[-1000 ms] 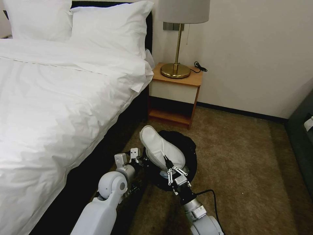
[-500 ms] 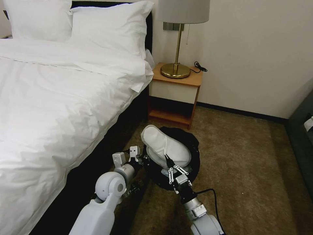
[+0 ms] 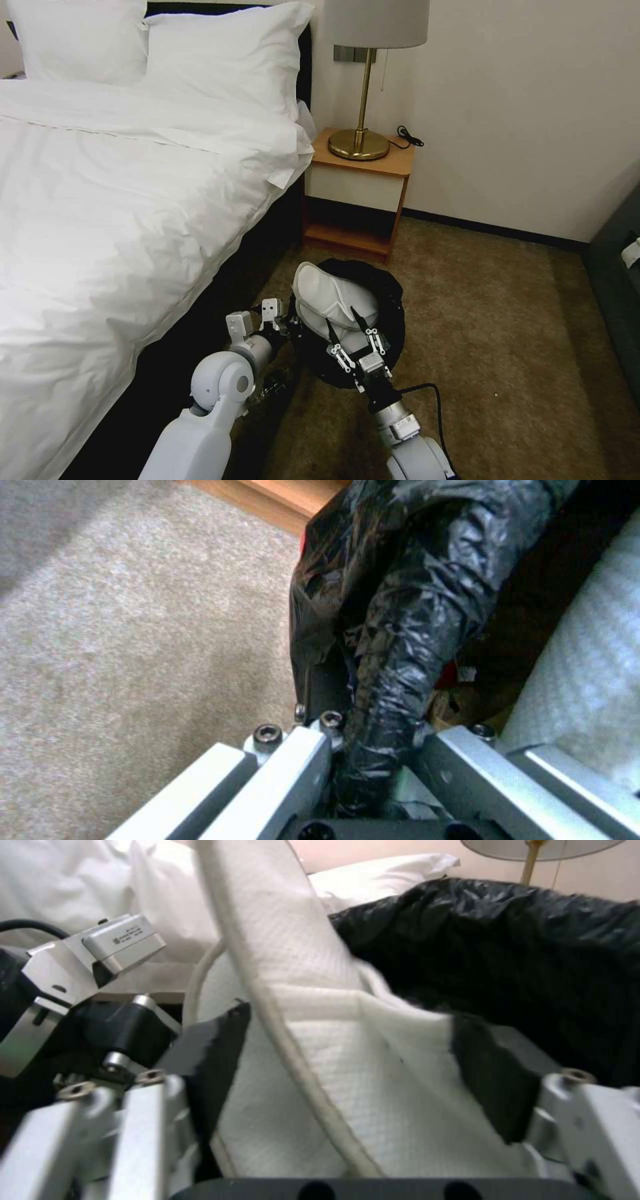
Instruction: Pick up the trash bin, then pick up the garbage on the floor and place it into the trash bin.
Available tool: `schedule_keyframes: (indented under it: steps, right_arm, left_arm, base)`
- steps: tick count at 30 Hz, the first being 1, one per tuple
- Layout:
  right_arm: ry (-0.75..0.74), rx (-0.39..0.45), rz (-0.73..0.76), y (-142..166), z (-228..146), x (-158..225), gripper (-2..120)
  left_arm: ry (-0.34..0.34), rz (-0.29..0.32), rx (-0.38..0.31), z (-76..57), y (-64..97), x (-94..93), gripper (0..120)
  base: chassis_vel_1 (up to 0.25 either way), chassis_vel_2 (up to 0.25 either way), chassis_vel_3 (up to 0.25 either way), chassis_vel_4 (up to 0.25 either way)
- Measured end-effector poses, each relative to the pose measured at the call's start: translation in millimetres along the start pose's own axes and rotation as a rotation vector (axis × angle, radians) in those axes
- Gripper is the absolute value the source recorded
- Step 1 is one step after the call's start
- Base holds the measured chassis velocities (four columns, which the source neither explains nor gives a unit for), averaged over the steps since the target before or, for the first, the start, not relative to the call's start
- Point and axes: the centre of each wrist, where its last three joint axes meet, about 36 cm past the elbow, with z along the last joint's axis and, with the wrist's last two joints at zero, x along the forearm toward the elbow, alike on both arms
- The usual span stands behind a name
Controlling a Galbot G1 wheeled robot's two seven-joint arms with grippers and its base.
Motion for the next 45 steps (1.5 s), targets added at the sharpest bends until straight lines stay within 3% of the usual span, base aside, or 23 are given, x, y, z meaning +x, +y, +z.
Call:
schedule_keyframes:
  steps: [7,16,33,40,45]
  right_arm:
    - [-0.009,0.006,-0.011,1.5,-3.5,-0.9,99]
    - [-0.026,0.014,-0.011,-1.7,-12.9,-2.8,100]
    - [-0.044,0.019,-0.002,-10.7,-24.0,-11.5,100]
    - [-0.065,0.031,0.022,-32.0,-39.9,-19.9,100]
    - [-0.086,0.065,0.087,-62.6,-61.3,-21.4,100]
  left_arm:
    - [0.004,-0.018,0.008,-0.1,5.7,-4.2,0]
    - [0.024,-0.058,0.025,5.4,18.1,-12.2,0]
    - [0.029,-0.071,0.030,8.7,21.9,-10.6,0]
    - [0.039,-0.075,0.026,13.3,21.8,-8.5,0]
    - [0.041,-0.054,0.017,13.6,13.3,-11.1,0]
  base:
    - [0.000,0.000,0.000,0.000]
    - [0.000,0.000,0.000,0.000]
    - [0.000,0.000,0.000,0.000]
    - [0.000,0.000,0.000,0.000]
    - [0.000,0.000,0.000,0.000]
